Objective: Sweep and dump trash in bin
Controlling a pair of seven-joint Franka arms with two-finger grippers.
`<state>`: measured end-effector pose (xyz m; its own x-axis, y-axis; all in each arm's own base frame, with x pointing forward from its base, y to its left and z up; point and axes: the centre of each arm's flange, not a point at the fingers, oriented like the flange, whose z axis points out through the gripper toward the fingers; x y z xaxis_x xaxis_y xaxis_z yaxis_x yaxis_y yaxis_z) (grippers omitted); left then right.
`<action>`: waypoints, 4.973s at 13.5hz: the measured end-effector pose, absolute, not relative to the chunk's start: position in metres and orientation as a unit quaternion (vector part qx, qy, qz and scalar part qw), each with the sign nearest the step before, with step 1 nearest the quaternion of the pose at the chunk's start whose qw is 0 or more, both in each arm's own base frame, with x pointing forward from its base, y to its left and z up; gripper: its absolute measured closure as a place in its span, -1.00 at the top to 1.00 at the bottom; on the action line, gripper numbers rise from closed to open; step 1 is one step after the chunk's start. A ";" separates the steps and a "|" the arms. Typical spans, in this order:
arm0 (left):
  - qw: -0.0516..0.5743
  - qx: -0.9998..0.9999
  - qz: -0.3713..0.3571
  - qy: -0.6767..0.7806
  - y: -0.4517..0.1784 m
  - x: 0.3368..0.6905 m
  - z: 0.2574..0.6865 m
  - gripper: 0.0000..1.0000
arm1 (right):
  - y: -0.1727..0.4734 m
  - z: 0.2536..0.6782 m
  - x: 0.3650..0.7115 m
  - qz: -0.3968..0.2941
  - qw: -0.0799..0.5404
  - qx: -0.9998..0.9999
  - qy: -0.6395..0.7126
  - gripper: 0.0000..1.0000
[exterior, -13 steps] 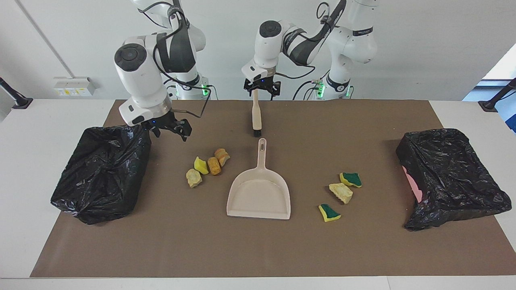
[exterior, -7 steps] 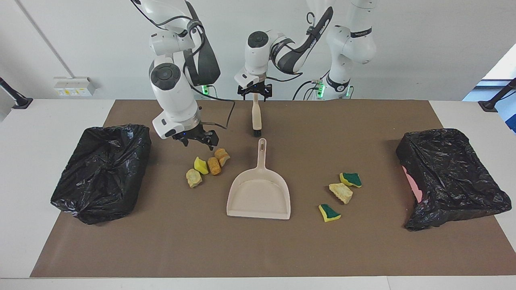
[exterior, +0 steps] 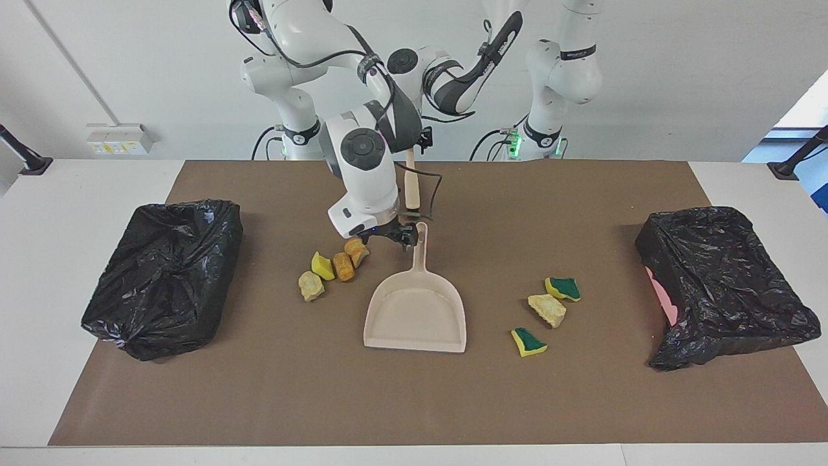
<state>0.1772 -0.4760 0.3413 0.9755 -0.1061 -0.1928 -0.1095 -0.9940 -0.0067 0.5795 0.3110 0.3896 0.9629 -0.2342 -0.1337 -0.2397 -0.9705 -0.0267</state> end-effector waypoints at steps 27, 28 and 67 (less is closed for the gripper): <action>0.009 -0.993 0.110 0.052 -0.138 0.451 0.427 -0.49 | 0.366 0.344 0.554 0.061 0.026 -0.998 0.013 -0.37; 0.005 -0.993 0.104 0.055 -0.128 0.459 0.425 -0.49 | 0.366 0.346 0.553 0.062 0.027 -0.997 -0.022 -0.37; -0.006 -0.947 0.103 0.304 -0.295 0.477 0.393 -0.49 | 0.369 0.352 0.511 0.089 -0.040 -0.839 -0.535 -0.37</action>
